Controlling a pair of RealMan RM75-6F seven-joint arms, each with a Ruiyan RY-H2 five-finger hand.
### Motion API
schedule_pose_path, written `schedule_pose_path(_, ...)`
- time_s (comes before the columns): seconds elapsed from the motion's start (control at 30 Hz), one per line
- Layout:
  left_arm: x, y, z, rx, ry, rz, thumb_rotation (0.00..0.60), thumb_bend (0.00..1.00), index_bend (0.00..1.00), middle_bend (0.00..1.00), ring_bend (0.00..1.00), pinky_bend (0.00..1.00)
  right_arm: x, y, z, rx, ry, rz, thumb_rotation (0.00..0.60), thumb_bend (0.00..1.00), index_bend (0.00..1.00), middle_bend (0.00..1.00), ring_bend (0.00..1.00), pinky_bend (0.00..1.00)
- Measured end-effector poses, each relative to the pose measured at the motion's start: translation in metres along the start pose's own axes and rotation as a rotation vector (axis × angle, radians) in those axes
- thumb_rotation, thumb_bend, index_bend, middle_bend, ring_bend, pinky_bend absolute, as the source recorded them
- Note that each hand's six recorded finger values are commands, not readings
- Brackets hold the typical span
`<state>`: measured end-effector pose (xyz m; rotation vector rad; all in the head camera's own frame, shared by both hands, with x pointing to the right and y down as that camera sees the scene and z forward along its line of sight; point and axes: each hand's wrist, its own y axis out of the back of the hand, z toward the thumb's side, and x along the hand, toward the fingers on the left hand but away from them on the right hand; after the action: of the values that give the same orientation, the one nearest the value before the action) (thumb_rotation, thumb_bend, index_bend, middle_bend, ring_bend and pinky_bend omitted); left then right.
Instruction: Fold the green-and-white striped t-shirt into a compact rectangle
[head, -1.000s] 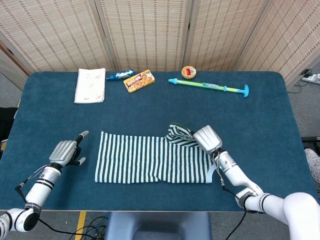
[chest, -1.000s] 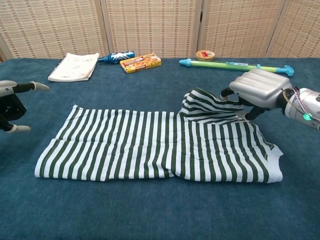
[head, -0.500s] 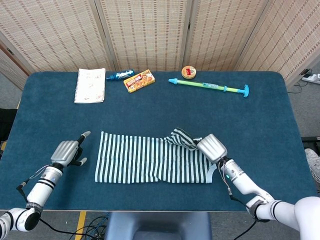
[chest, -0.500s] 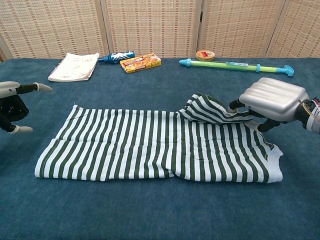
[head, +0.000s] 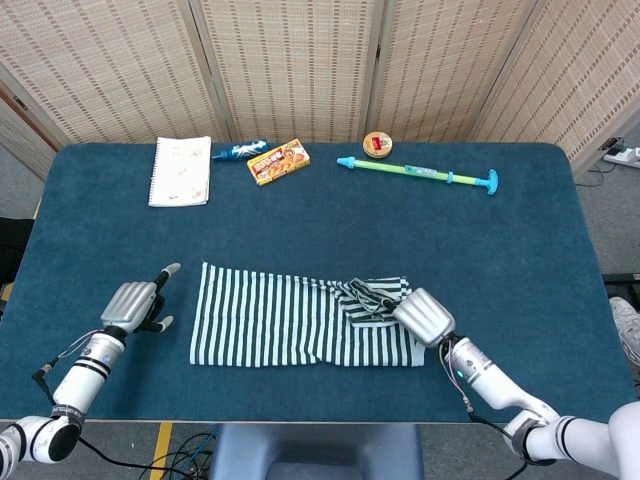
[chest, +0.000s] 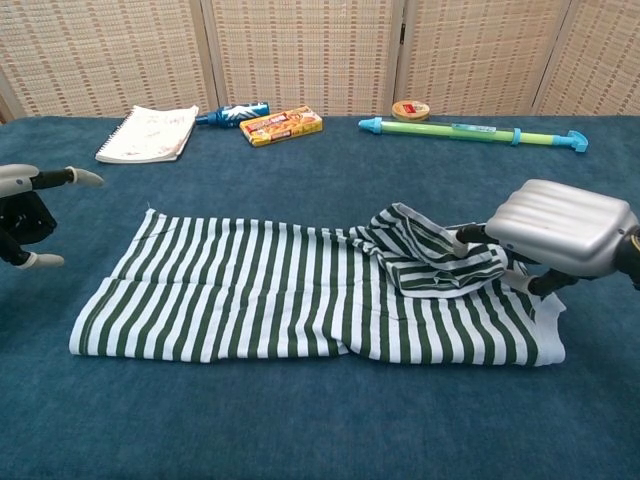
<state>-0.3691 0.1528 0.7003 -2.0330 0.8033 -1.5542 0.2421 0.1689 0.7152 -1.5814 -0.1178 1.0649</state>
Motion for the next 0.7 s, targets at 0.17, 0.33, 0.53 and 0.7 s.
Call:
schedule_pose_path(0.17,0.000,0.000,0.001,-0.002,-0.004,0.000,0.600,0.33,0.00,0.87,0.78,0.91,0.009,0.006,0.000,-0.009,0.004,-0.007,0.600,0.39,0.12,0.99,1.00,1.00)
schedule_pose_path(0.33,0.000,0.002,0.002,0.001,-0.006,0.002,0.600,0.33,0.00,0.87,0.78,0.91,0.012,0.018,-0.004,-0.042,-0.005,-0.043,0.600,0.39,0.12,0.99,1.00,1.00)
schedule_pose_path(0.53,-0.001,0.003,0.001,0.002,-0.004,0.005,0.600,0.33,0.00,0.87,0.78,0.91,0.006,0.036,-0.009,-0.095,-0.030,-0.096,0.600,0.39,0.12,0.99,1.00,1.00)
schedule_pose_path(0.7,-0.001,0.003,0.002,0.003,-0.005,0.005,0.600,0.33,0.00,0.87,0.78,0.91,-0.009,0.045,-0.014,-0.145,-0.057,-0.094,0.600,0.50,0.12,0.99,1.00,1.00)
